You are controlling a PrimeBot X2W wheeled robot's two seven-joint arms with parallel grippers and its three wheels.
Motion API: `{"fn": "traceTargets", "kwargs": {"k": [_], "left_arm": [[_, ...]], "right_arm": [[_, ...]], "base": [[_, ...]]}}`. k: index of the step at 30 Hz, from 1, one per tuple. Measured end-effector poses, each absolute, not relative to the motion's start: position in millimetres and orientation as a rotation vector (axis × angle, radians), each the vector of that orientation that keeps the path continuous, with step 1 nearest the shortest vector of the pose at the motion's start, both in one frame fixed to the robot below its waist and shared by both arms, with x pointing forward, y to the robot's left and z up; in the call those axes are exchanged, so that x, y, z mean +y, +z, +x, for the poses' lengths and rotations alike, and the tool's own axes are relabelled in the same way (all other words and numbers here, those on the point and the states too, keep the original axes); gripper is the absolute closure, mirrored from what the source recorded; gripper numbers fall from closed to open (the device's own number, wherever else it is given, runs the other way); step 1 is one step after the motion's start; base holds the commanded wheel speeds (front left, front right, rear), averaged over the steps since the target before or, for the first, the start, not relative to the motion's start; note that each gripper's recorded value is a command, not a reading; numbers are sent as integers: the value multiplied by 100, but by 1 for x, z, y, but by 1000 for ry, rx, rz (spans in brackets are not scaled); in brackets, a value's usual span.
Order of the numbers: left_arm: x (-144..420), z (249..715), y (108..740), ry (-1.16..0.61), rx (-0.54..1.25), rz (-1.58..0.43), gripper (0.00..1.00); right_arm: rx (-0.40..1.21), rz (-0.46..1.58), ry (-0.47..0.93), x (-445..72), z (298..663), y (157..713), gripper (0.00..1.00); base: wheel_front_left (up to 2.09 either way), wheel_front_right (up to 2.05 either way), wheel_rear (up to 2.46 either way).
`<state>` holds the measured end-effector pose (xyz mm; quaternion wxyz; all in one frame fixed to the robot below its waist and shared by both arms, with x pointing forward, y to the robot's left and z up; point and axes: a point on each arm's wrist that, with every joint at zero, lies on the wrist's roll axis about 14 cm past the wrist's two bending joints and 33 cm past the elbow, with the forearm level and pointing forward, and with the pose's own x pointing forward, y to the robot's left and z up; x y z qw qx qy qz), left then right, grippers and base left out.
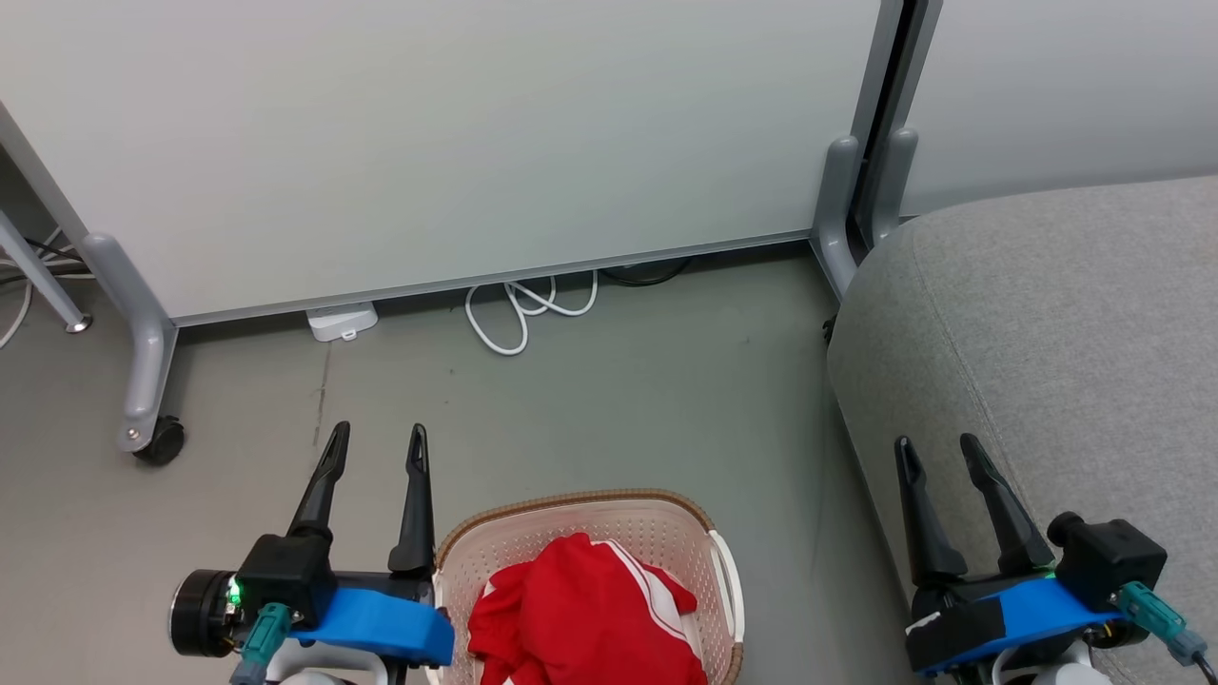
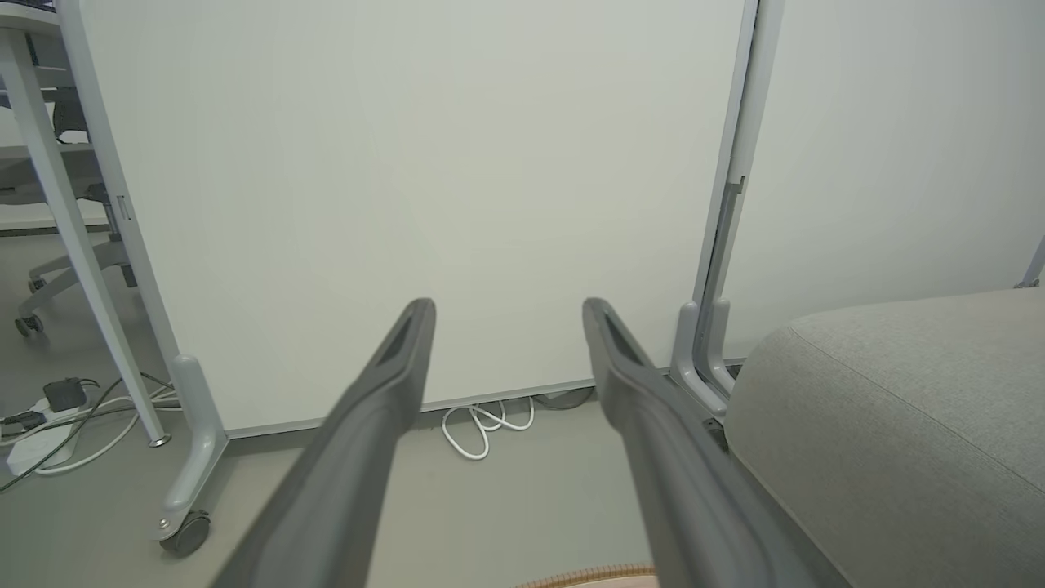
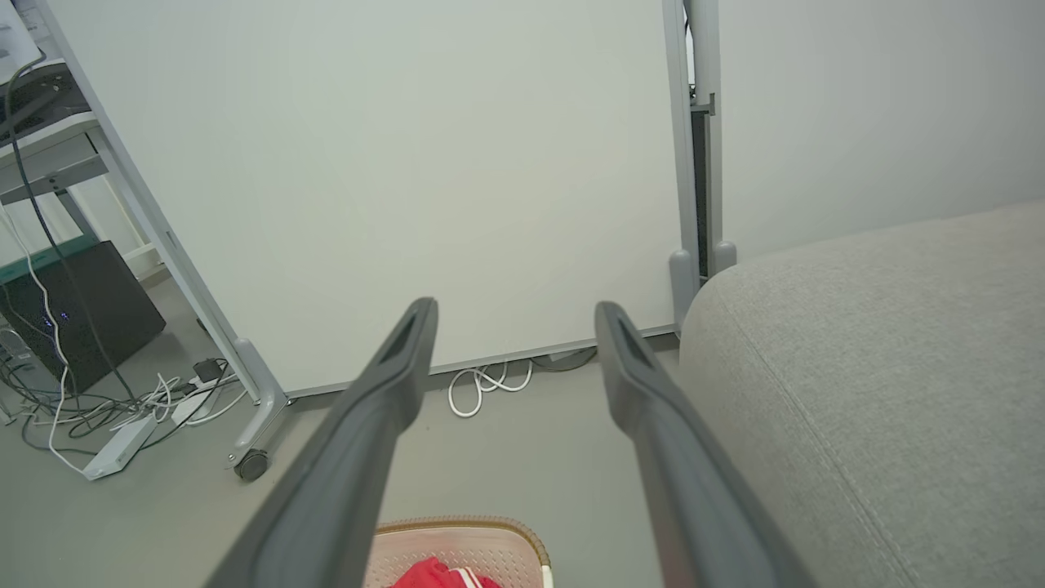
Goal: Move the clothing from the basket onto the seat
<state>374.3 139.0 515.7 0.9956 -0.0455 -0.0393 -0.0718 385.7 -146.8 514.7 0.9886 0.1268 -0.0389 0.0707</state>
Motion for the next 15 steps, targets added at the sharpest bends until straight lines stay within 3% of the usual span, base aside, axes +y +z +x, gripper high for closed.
{"fn": "traceTargets", "kwargs": {"k": [15], "left_arm": [[132,372,519,-181,-111,-8,0]], "right_arm": [[-106,155,178,-138,384,519,0]], "base": [[0,0,0]]}}
